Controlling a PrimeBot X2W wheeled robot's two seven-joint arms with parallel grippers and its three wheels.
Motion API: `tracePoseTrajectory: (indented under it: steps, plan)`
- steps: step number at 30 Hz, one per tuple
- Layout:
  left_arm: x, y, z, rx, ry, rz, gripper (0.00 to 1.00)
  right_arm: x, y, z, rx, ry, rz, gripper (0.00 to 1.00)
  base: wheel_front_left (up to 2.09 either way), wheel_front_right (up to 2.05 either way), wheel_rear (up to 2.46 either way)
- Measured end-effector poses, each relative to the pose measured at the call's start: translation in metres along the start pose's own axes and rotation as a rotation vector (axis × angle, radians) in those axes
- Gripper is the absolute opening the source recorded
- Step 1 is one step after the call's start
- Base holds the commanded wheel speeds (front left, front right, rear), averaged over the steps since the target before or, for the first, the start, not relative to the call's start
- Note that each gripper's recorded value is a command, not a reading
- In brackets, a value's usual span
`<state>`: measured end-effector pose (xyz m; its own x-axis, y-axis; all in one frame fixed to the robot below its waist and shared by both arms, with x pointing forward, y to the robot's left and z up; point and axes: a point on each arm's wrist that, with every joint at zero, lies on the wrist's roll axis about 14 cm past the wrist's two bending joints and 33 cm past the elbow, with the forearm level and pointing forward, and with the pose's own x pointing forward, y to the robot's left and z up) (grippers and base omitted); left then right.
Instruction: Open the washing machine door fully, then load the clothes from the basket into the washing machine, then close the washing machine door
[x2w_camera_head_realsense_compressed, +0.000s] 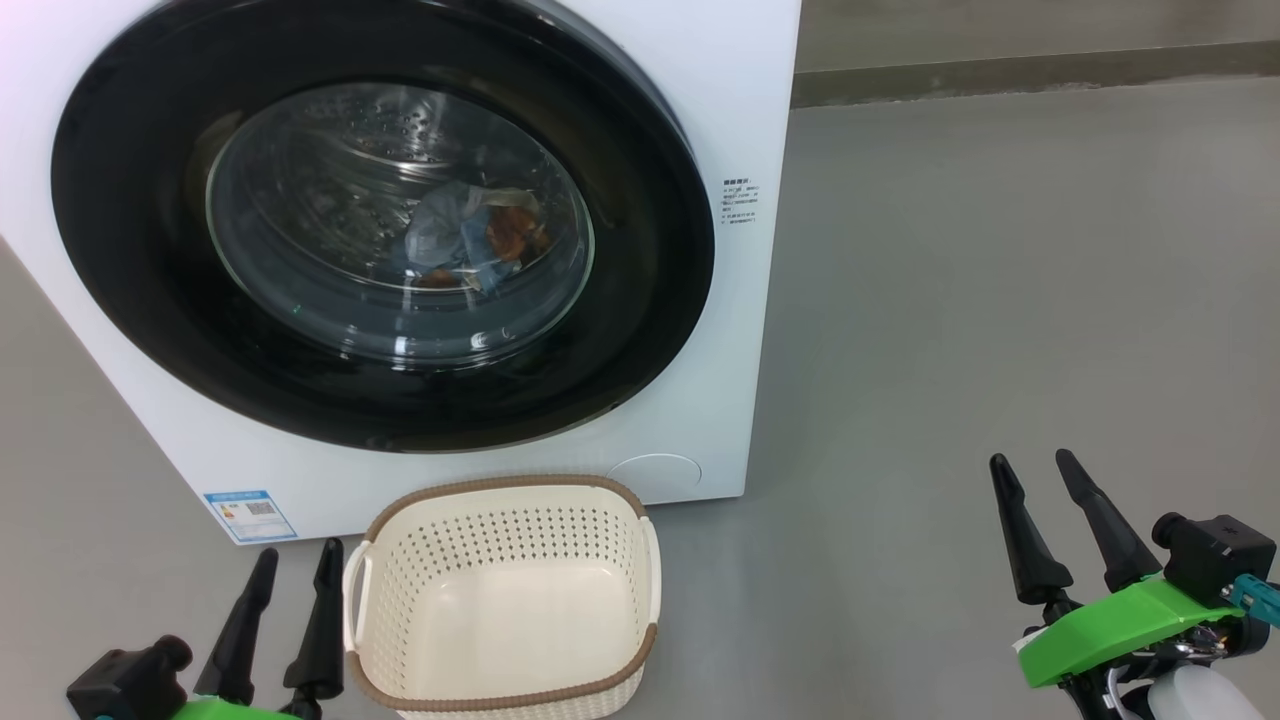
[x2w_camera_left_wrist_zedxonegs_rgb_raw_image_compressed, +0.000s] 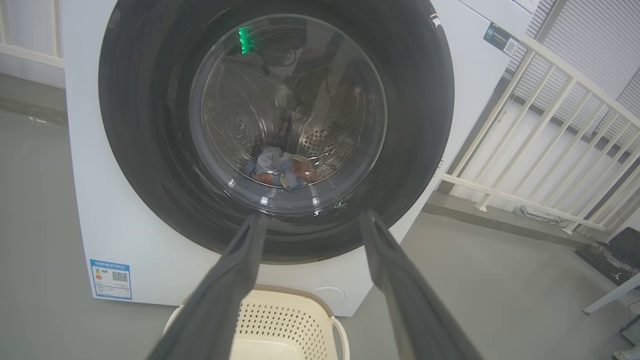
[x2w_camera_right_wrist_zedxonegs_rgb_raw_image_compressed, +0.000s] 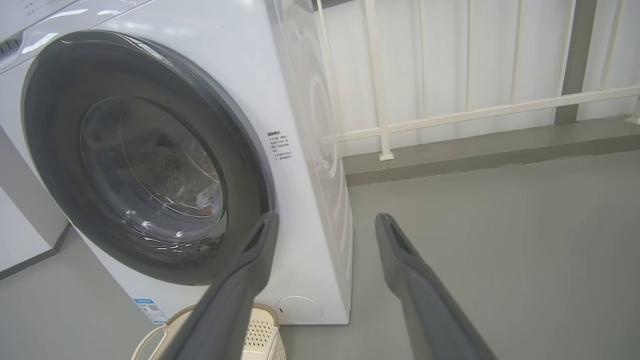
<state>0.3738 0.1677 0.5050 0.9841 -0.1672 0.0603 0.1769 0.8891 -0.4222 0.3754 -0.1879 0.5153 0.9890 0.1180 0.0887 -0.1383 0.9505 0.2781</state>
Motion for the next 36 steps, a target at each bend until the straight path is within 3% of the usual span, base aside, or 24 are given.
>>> tracePoseTrajectory:
  steps: [23,24,30,36]
  plan:
    - [0.0,0.0,-0.002,-0.009,0.004,0.002,1.0,0.0,0.001,-0.004,0.005,0.01,0.001,1.0,0.0,0.0,0.0]
    - [0.0,0.0,-0.003,-0.011,0.009,0.004,0.0,-0.001,0.001,-0.006,0.008,0.015,-0.002,0.0,0.0,0.0,0.0]
    - [-0.016,0.002,-0.039,-0.061,0.095,0.046,0.0,-0.021,0.002,-0.046,0.068,0.125,-0.042,0.0,0.0,0.0,0.0]
    - [-0.016,0.005,-0.04,-0.111,0.103,0.068,0.0,-0.021,-0.002,-0.047,0.107,0.129,-0.063,0.0,0.0,0.0,0.0]
